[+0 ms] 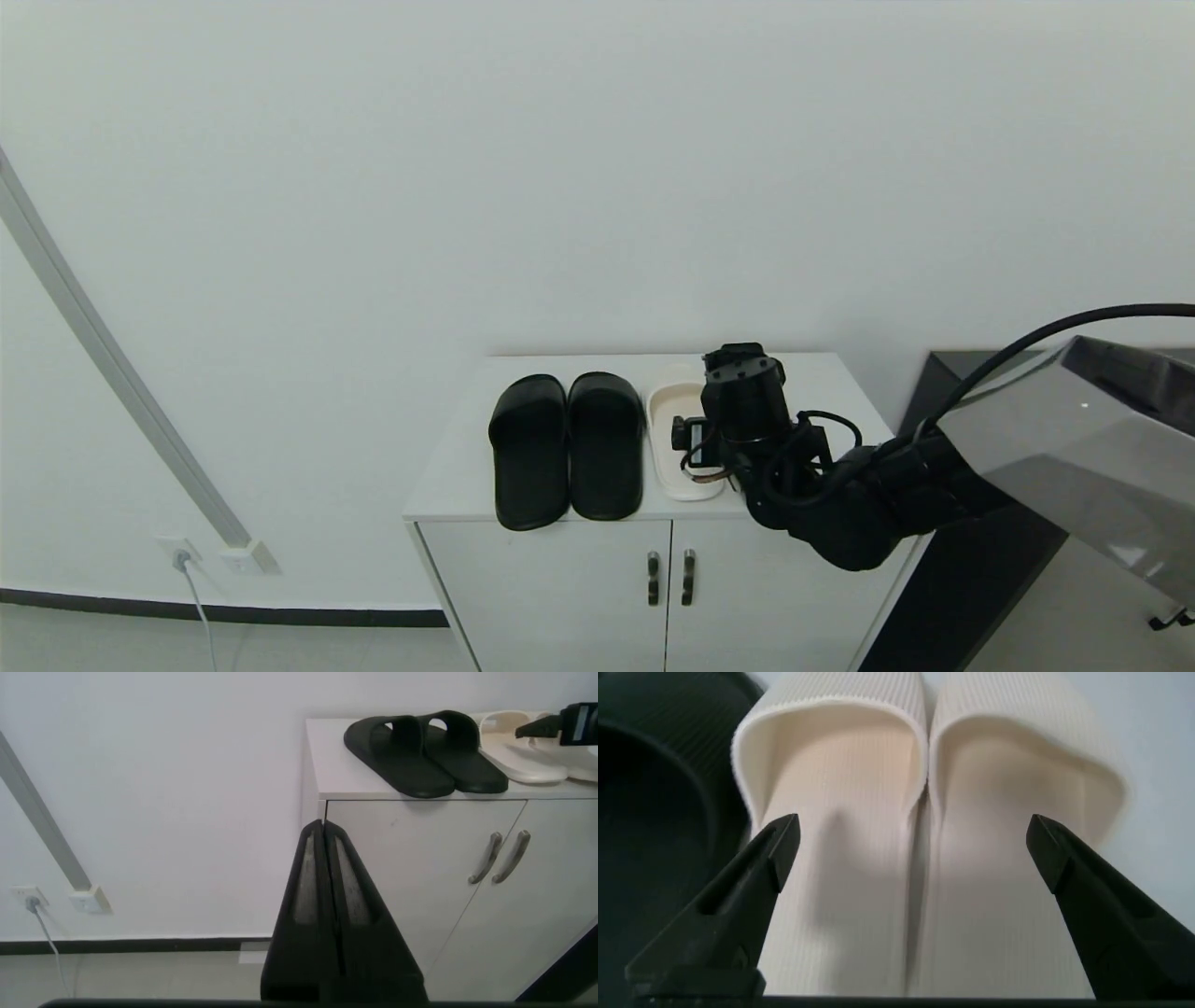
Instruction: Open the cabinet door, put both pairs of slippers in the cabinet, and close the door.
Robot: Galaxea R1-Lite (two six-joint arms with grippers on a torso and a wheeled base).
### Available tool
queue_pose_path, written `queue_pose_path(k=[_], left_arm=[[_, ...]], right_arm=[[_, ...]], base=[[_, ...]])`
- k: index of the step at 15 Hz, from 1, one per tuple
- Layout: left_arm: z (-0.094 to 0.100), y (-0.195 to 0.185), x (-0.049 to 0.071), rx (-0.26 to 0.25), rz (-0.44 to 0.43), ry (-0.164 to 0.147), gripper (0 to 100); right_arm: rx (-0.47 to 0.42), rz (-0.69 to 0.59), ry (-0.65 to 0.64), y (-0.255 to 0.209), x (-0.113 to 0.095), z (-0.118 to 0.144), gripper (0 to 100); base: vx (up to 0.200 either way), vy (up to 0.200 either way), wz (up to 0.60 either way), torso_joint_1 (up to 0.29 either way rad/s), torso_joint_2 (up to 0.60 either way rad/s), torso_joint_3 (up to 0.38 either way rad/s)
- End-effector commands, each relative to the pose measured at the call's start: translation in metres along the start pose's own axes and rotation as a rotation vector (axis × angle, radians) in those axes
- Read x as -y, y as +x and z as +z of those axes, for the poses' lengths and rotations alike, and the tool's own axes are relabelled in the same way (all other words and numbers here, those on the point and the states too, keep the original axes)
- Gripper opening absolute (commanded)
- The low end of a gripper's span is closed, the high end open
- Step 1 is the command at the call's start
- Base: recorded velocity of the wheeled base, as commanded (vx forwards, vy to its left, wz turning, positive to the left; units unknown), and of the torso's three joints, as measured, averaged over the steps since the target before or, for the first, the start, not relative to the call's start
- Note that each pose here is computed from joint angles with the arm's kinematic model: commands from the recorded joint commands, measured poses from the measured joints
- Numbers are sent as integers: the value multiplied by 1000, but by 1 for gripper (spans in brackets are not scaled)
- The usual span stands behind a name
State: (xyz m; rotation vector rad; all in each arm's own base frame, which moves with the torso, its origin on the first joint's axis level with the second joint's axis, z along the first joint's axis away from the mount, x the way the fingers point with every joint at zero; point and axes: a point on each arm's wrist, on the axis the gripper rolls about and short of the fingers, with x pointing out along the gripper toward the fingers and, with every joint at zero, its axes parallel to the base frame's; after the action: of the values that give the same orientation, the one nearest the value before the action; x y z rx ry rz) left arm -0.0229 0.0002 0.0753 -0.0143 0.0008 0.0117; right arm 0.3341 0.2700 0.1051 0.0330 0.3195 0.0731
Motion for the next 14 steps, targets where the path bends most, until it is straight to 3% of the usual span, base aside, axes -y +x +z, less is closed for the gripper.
queue_pose_path(k=[1,10,11,14], left_arm=[[0,0,0,-1,1,-1,0],[0,0,0,-1,-1,-1,0],[0,0,0,-1,1,-1,0],[0,0,0,-1,-1,-3,0]], right_arm=[[-4,-20,-12,21,-1,-8,100],[30,9,-9,59,5,0,100],[32,9,-10,59,5,-1,0],[35,10,-9,64,4,-4,0]], base=[[0,0,0,0,0,0],[0,0,0,0,0,0],[0,0,0,0,0,0],[0,0,0,0,0,0]])
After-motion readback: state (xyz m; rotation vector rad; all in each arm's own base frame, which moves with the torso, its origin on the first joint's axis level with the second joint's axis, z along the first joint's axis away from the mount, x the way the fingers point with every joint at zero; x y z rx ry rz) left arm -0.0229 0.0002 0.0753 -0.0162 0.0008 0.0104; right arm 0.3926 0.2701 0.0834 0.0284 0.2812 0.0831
